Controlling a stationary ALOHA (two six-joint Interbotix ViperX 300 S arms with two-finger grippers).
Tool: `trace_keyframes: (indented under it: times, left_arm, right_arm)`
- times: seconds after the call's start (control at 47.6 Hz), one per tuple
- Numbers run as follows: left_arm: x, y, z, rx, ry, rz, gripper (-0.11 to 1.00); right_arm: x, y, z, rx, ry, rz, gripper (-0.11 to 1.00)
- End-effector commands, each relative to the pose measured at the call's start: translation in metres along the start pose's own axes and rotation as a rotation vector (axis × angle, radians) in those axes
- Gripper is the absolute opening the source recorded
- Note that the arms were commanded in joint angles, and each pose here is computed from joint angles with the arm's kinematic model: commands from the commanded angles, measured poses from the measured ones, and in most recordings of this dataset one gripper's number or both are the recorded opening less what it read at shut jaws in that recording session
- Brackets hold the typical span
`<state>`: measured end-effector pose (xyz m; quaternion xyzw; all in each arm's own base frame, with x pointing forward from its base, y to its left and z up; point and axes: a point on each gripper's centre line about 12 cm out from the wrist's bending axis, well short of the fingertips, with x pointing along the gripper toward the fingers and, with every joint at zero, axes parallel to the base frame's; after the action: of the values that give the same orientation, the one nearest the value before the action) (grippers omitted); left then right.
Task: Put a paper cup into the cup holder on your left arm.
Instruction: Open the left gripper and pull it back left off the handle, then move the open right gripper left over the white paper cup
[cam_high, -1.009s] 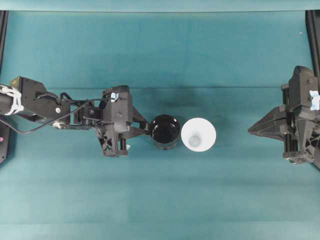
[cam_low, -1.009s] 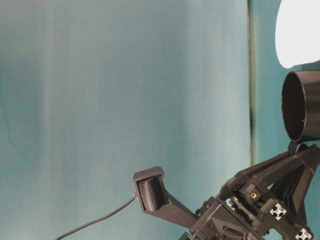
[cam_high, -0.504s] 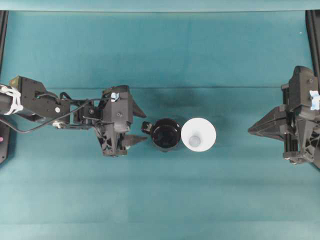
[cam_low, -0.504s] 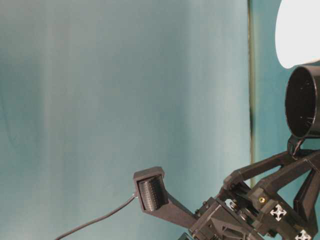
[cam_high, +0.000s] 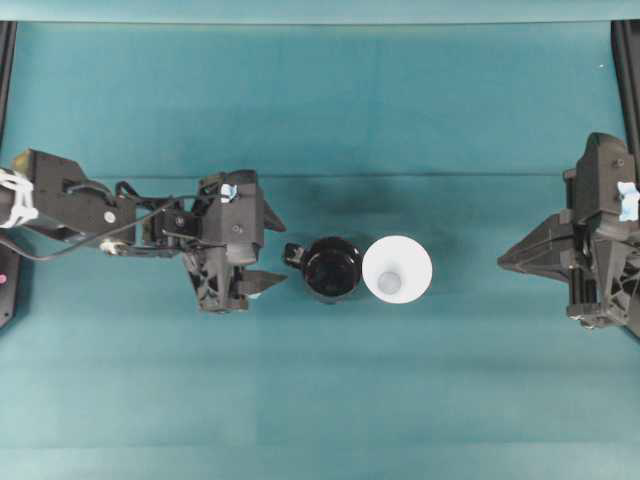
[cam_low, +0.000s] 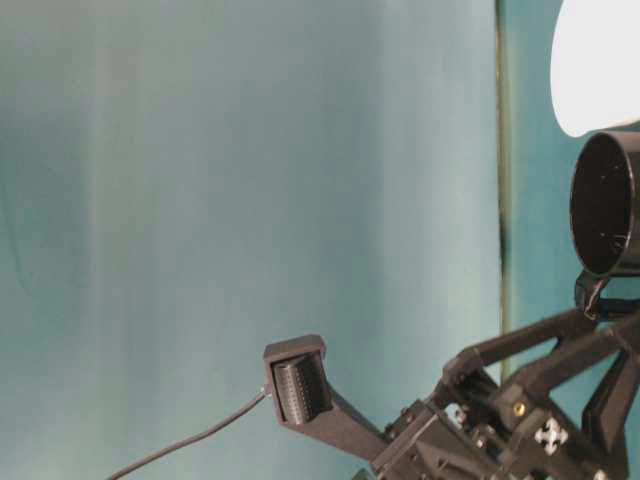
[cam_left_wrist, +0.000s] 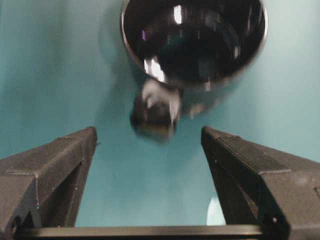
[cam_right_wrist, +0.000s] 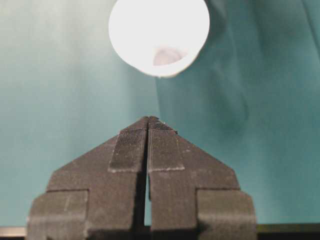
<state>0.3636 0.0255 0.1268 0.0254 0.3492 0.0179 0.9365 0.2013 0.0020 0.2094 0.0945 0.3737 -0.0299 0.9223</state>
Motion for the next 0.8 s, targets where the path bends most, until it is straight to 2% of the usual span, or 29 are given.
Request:
trace_keyframes:
  times: [0.0, 0.189, 0.315, 0.441, 0.546, 0.694, 0.778]
  left_arm:
    - [-0.013, 0.000, 0.011, 0.003, -0.018, 0.001, 0.89]
    - [-0.041, 0.001, 0.014, -0.002, -0.031, 0.003, 0.89]
    - [-0.056, 0.001, 0.015, -0.007, -0.057, 0.005, 0.89]
    - [-0.067, 0.001, 0.016, -0.008, -0.080, 0.007, 0.89]
    - [-0.069, 0.001, 0.014, -0.011, -0.080, 0.007, 0.89]
    - [-0.070, 0.001, 0.014, -0.011, -0.081, 0.007, 0.89]
    - [-0.070, 0.001, 0.015, -0.011, -0.083, 0.007, 0.89]
  right_arm:
    - [-0.005, 0.002, 0.012, 0.024, 0.003, 0.001, 0.00]
    - [-0.005, 0.001, 0.017, 0.060, 0.088, -0.028, 0.03]
    - [-0.001, -0.001, 0.031, 0.062, 0.098, -0.045, 0.07]
    - [0.008, -0.001, 0.047, 0.069, 0.110, -0.057, 0.18]
    - [0.021, 0.000, 0.059, 0.069, 0.131, -0.062, 0.35]
    - [0.040, 0.002, 0.078, 0.067, 0.155, -0.068, 0.73]
    - [0.052, 0.003, 0.089, 0.053, 0.166, -0.075, 0.87]
